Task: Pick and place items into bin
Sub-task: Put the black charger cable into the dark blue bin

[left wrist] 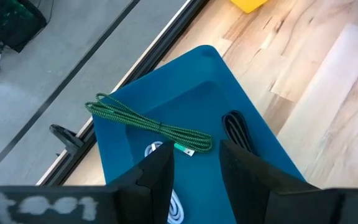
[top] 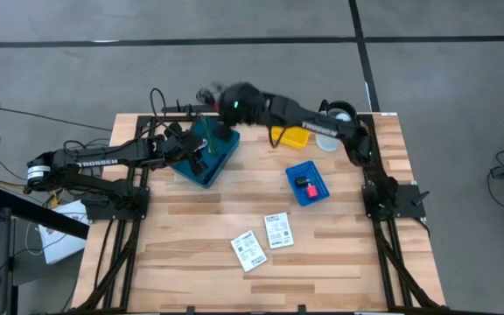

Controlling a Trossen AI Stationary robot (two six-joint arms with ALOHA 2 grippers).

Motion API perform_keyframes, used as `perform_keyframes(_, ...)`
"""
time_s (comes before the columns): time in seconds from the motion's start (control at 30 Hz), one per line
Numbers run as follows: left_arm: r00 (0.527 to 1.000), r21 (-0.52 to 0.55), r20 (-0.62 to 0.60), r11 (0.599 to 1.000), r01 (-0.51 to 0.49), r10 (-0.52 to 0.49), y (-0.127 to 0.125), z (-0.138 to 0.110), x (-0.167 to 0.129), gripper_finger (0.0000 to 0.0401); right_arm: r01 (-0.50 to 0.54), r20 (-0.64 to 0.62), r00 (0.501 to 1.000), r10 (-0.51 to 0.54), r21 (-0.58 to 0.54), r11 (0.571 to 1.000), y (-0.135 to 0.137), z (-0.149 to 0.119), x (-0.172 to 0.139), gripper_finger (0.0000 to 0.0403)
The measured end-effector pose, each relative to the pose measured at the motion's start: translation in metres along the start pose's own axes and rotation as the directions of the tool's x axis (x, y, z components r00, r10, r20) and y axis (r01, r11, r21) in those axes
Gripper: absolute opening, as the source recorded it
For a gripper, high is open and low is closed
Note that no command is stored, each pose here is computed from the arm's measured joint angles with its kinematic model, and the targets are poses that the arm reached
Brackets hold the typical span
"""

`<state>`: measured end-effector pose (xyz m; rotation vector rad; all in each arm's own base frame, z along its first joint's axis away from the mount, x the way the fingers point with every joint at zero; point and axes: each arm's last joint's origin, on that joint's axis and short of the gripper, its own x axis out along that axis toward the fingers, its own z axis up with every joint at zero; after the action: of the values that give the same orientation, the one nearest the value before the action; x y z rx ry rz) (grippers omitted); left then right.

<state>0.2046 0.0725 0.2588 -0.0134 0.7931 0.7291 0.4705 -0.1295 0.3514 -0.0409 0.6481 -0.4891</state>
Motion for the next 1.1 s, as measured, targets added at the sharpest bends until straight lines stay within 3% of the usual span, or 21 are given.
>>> perform_keyframes(0.1, 1.000, 0.000, -0.002, 1.000, 0.000, 0.000, 0.000, 0.000, 0.000, 0.0119, -0.059, 0.072, 0.996, 0.051, 0.115, 0.992, -0.025, 0.001, 0.014, 0.0036)
perform_keyframes(0.23, 1.000, 0.000, -0.001, 1.000, 0.001, -0.001, 0.000, 0.000, 0.000, 0.0119, -0.155, 0.093, 0.986, 0.139, 0.198, 0.968, -0.038, -0.009, 0.030, 0.0037)
perform_keyframes(0.63, 1.000, 0.001, -0.001, 1.000, 0.001, -0.001, 0.000, 0.000, 0.000, 0.0119, -0.182, 0.044, 0.983, 0.177, 0.188, 0.965, -0.014, -0.046, 0.061, 0.0051)
perform_keyframes(0.83, 1.000, 0.000, -0.001, 1.000, 0.000, 0.000, 0.000, 0.000, 0.000, 0.0119, -0.210, 0.060, 0.977, 0.202, 0.153, 0.966, 0.002, -0.044, 0.058, 0.0081)
perform_keyframes(1.1, 1.000, 0.001, -0.001, 1.000, 0.000, 0.000, 0.000, 0.000, 0.000, 0.0119, -0.220, 0.078, 0.974, 0.211, 0.127, 0.967, 0.009, -0.042, 0.057, 0.0086)
